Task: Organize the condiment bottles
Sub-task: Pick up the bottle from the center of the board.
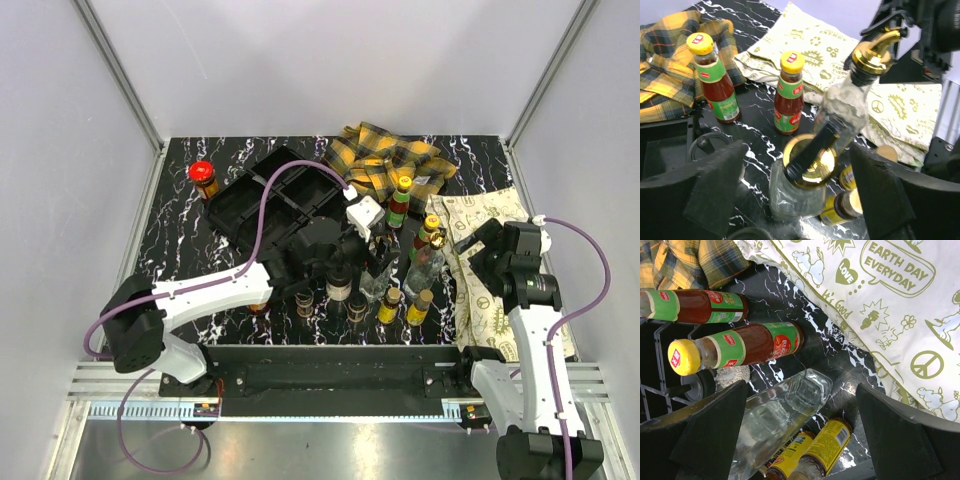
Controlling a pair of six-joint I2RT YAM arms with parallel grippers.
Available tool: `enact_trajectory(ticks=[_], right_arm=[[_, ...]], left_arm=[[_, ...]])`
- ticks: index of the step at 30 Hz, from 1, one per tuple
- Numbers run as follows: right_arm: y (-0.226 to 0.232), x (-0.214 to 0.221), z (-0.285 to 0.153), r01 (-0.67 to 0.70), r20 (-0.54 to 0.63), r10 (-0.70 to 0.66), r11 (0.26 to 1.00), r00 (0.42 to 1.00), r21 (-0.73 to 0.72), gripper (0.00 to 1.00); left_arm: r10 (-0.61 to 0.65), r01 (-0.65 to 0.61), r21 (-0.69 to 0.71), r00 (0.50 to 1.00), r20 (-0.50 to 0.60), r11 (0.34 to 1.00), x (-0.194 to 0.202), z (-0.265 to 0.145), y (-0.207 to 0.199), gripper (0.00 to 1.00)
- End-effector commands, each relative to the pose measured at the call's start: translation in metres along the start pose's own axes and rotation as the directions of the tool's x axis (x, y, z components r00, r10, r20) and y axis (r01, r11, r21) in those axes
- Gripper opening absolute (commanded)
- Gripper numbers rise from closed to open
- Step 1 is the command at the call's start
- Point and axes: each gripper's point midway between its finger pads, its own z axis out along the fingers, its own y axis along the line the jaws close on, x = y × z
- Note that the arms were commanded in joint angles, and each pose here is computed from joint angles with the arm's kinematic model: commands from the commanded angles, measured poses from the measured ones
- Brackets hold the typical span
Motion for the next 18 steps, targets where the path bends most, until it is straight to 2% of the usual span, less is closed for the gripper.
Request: enact_trajectory(ticks=[1, 7, 8, 9, 11, 12, 15, 16, 18], right_arm=[[0.015, -0.013, -0.008, -0.019, 0.049, 0.022, 0.998, 0.999, -0.065, 1.00], [0.014, -0.014, -0.007, -0.022, 0.053, 0.026, 0.998, 0.998, -0.061, 1.00], [0.014, -0.014, -0.007, -0.022, 0.053, 0.026, 0.998, 0.998, -0.061, 1.00], [0.014, -0.014, -0.008, -0.022, 0.056, 0.026, 0.998, 0.998, -0.062, 1.00], [0.013, -0.014, -0.008, -0.024, 0.057, 0.028, 0.998, 0.998, -0.059, 1.00], [0.014, -0.014, -0.009, -0.023, 0.060, 0.026, 0.998, 0.998, -0.061, 1.00], [0.013, -0.015, -0.010, -0.027, 0.067, 0.031, 0.998, 0.997, -0.060, 0.99], [0.013, -0.015, -0.010, -0.029, 0.066, 0.033, 0.998, 0.997, -0.059, 1.00], [0.013, -0.015, -0.011, -0.029, 0.068, 0.033, 0.998, 0.997, -0.062, 1.00]], left_arm=[[-0.023, 0.028, -0.035, 0.990, 0.140, 0.999, -0.042, 0.008, 0.002, 0.81], [-0.038, 0.043, -0.040, 0.991, 0.129, 0.998, -0.033, 0.012, 0.003, 0.61], [-0.041, 0.046, -0.039, 0.991, 0.128, 0.998, -0.032, 0.012, 0.003, 0.56], [-0.042, 0.048, -0.040, 0.991, 0.126, 0.998, -0.031, 0.012, 0.003, 0.47], [-0.045, 0.050, -0.038, 0.991, 0.123, 0.998, -0.030, 0.012, 0.003, 0.38], [-0.048, 0.053, -0.038, 0.991, 0.123, 0.998, -0.031, 0.012, 0.002, 0.27], [-0.058, 0.063, -0.036, 0.990, 0.126, 0.997, -0.034, 0.010, 0.001, 0.12], [-0.055, 0.060, -0.036, 0.990, 0.129, 0.998, -0.036, 0.009, 0.001, 0.02], [-0.048, 0.053, -0.036, 0.989, 0.143, 0.998, -0.044, 0.008, -0.001, 0.00]])
